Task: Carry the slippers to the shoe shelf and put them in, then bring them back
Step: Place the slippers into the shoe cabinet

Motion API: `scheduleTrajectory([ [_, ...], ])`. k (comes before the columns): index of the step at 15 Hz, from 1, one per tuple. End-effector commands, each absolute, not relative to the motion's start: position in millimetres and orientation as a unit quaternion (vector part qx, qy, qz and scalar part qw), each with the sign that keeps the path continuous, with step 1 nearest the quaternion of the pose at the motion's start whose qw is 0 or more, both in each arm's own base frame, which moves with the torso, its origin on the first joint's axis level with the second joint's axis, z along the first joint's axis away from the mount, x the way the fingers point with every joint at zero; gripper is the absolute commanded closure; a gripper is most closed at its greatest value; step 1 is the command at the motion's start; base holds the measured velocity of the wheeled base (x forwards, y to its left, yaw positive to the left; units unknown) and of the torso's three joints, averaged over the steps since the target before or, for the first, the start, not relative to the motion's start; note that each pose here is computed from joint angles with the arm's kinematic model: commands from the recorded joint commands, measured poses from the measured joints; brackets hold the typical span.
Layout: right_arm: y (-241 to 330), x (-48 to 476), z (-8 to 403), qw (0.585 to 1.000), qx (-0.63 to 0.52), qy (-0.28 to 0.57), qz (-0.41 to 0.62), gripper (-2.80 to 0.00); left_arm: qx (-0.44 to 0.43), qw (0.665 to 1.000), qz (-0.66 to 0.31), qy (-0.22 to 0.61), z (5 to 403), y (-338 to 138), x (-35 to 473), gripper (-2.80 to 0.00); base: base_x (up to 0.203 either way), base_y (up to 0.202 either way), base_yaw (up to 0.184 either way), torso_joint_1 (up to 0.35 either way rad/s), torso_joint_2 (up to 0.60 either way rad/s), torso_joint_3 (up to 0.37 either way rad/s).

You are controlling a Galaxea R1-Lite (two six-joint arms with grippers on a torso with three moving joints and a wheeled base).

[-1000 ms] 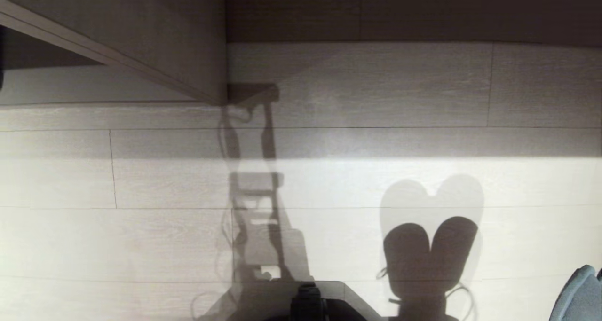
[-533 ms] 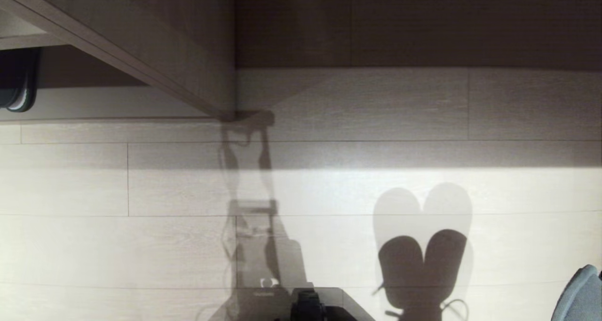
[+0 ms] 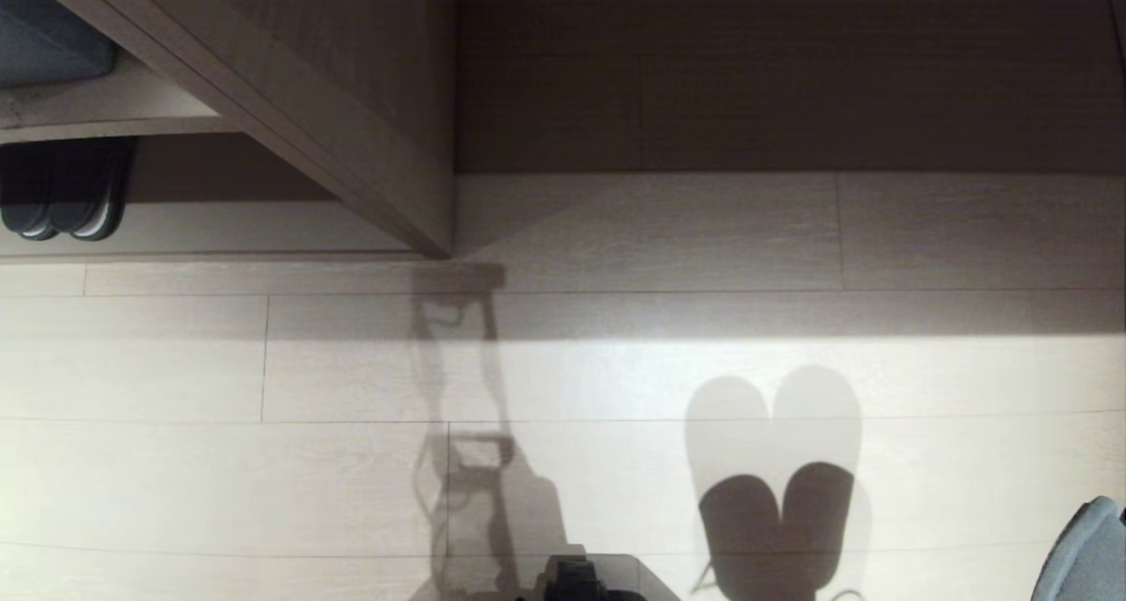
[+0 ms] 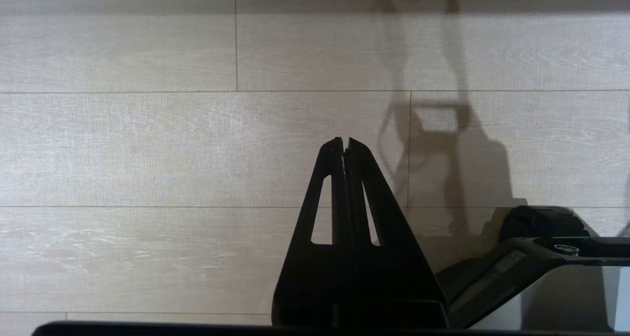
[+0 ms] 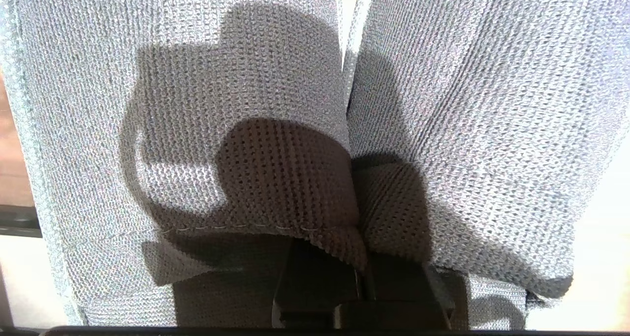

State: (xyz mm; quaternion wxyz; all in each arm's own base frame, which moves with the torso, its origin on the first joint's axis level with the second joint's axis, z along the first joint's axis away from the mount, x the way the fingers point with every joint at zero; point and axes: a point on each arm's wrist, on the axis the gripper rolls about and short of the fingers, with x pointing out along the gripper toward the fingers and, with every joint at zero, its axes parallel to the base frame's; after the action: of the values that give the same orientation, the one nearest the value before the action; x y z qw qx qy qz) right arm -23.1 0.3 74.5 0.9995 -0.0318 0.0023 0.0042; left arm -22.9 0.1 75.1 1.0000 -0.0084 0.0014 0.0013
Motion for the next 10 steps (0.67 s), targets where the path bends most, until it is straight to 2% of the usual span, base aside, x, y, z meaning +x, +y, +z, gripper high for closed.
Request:
scheduleTrajectory([
  [1,0.3,-23.0,74.6,0.999,-0.032,0.002,0.005,0.0,-0.008,1.0,0.002,0.002,75.2,0.1,-22.8,0.0,0.0,0.0,0.0,0.002,0.0,0.205],
  [10,0.3,-23.0,74.6,0.999,-0.032,0.002,0.005,0.0,-0.008,1.0,0.002,0.002,75.2,0.1,-22.8,0.0,0.0,0.0,0.0,0.002,0.0,0.203],
])
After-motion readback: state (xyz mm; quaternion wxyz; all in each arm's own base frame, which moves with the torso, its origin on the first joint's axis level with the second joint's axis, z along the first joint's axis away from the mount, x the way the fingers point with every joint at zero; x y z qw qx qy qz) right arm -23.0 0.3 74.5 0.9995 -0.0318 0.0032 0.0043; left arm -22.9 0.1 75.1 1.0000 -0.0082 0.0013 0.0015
